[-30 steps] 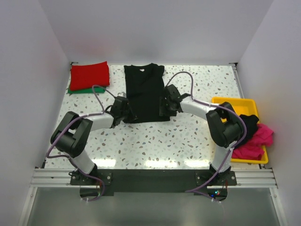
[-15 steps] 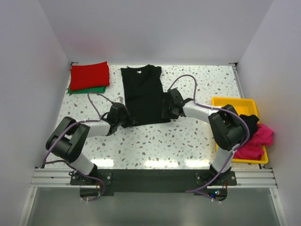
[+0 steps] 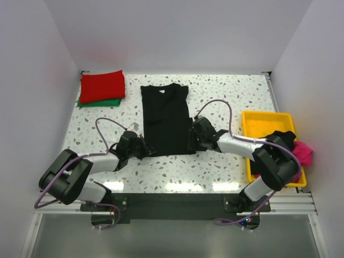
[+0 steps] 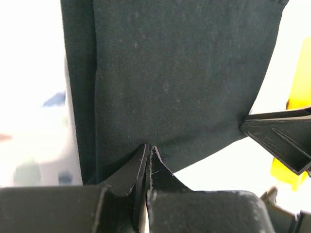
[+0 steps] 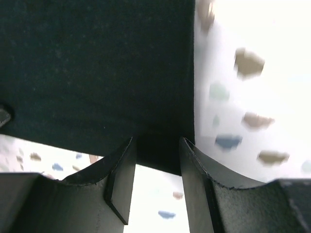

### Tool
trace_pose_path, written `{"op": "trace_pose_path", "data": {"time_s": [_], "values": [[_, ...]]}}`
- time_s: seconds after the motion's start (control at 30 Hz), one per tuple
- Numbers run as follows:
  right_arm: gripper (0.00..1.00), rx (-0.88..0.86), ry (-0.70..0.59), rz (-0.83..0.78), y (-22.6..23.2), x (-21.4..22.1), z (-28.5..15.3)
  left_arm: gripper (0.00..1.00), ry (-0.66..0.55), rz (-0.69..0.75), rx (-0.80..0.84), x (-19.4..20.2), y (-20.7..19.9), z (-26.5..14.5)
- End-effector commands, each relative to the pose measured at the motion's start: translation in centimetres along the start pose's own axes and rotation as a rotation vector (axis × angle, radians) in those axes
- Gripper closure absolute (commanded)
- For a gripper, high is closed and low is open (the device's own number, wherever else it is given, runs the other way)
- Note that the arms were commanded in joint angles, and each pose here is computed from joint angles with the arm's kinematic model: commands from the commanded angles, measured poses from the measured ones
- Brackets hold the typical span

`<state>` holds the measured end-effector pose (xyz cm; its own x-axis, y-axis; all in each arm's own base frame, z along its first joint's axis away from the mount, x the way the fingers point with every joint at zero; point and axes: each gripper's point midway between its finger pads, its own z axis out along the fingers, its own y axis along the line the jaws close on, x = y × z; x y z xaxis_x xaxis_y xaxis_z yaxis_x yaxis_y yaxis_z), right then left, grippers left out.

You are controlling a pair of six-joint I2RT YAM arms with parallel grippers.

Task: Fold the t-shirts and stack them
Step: Fold the tshirt

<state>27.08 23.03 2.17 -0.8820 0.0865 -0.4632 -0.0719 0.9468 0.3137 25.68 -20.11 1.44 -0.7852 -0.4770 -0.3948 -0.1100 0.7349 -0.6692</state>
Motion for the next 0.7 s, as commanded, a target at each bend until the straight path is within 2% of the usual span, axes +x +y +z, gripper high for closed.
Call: {"op": "trace_pose_path", "data": {"time_s": [0.0,0.1,0.2,0.3,0.4,0.63,0.67], "values": [[0.55,0.104,0.173,0.006,-3.3,6.7,-1.2,1.0,0.12,-0.015,-0.136,4.3,4.4,-1.9],[0.55,0.091,0.171,-0.003,-3.0,6.9,-2.3,1.0,0.136,-0.009,-0.128,4.8,4.2,-2.9],[0.54,0.127,0.131,-0.04,-3.1,5.2,-3.5,1.0,0.104,0.037,-0.13,3.3,2.9,-3.6],[0.54,0.152,0.033,-0.062,-2.3,1.3,-4.9,0.94,0.009,0.083,-0.066,-0.3,-0.7,-4.0],[0.54,0.141,-0.019,-0.047,-1.7,-1.7,-5.3,0.93,-0.043,0.117,-0.08,-2.8,-2.2,-3.7],[0.57,0.155,-0.089,0.031,-2.0,-7.7,-3.0,0.94,-0.067,0.15,-0.119,-6.1,-2.1,-0.2],[0.61,0.154,-0.093,0.034,-1.9,-8.1,-2.8,0.95,-0.079,0.148,-0.105,-6.7,-2.4,0.2]]}}
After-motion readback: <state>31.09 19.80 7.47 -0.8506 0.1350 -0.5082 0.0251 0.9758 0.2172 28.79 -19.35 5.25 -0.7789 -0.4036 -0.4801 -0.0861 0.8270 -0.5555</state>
